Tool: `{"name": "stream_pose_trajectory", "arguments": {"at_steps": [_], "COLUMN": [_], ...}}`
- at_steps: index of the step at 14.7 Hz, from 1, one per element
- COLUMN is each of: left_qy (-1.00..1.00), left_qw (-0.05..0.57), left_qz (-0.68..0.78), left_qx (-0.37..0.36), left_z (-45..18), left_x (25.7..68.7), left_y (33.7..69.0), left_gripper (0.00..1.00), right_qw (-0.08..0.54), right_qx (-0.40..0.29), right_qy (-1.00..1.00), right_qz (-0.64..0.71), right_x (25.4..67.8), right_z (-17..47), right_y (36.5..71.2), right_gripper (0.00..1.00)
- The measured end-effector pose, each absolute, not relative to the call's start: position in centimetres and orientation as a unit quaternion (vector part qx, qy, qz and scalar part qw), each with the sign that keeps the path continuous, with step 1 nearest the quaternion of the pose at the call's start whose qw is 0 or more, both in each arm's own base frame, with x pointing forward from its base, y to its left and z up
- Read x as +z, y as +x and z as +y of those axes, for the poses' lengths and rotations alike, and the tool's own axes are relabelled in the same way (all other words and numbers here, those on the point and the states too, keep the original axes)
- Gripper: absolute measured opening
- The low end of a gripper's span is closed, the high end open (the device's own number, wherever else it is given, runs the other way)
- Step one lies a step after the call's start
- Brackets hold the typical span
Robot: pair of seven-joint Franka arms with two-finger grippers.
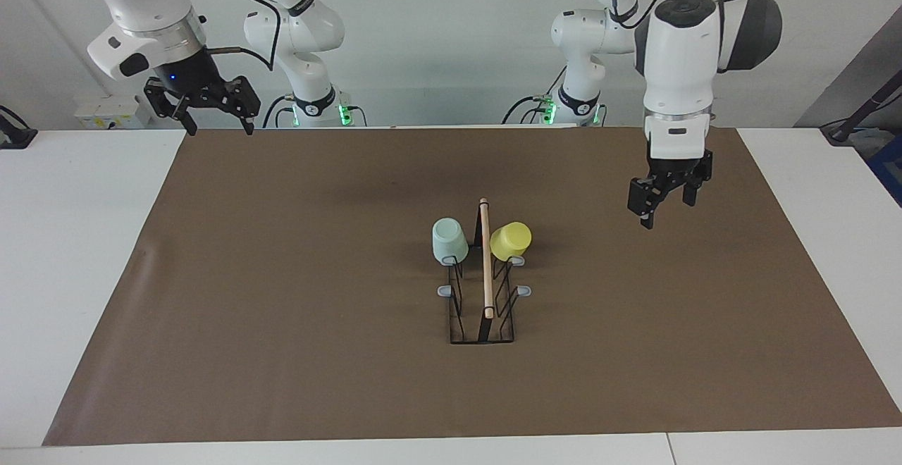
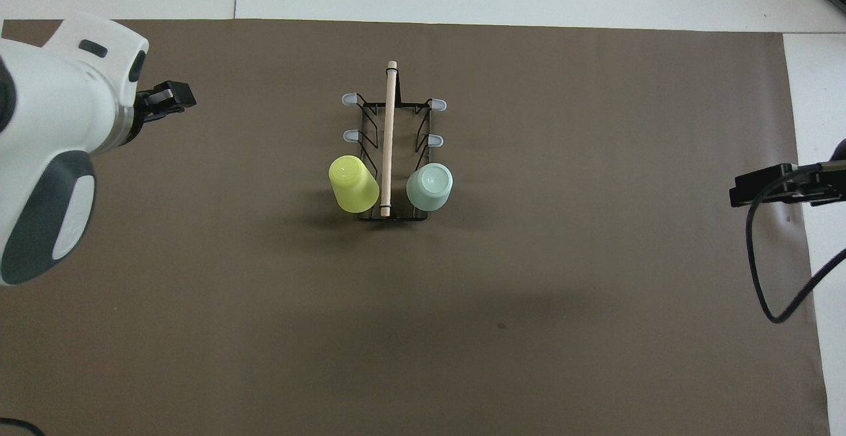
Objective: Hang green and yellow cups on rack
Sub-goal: 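Release the yellow cup and withdraw the left gripper to the side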
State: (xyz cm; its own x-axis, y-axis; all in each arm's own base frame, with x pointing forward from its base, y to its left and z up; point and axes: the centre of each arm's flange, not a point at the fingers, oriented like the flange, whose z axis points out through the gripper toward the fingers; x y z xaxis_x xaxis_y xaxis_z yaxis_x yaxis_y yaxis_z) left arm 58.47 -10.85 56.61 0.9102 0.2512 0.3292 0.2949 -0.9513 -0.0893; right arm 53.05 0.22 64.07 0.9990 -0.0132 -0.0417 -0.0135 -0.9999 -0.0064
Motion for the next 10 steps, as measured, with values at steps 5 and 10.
{"name": "stream_pose_trajectory", "arguments": {"at_steps": [5,10], "left_qy": [-0.993,-0.997], "left_qw": [0.044,-0.002], "left_qz": [-0.023,-0.005], "left_qx": [-0.108,-0.072], "left_z": [-4.7,-3.6], "left_x": [57.9,61.8], "left_y": [57.6,56.7], "left_gripper": [1.0,1.0], "right_qw": [0.007,0.002], "right_qx": [0.031,0.035], "right_qy": [-0.999,-0.999], "right_qz": [0.006,0.001], "right_x": [62.7,62.4], "right_z": [0.4,0.8], "right_y": [53.1,53.0], "right_gripper": [1.0,1.0]}}
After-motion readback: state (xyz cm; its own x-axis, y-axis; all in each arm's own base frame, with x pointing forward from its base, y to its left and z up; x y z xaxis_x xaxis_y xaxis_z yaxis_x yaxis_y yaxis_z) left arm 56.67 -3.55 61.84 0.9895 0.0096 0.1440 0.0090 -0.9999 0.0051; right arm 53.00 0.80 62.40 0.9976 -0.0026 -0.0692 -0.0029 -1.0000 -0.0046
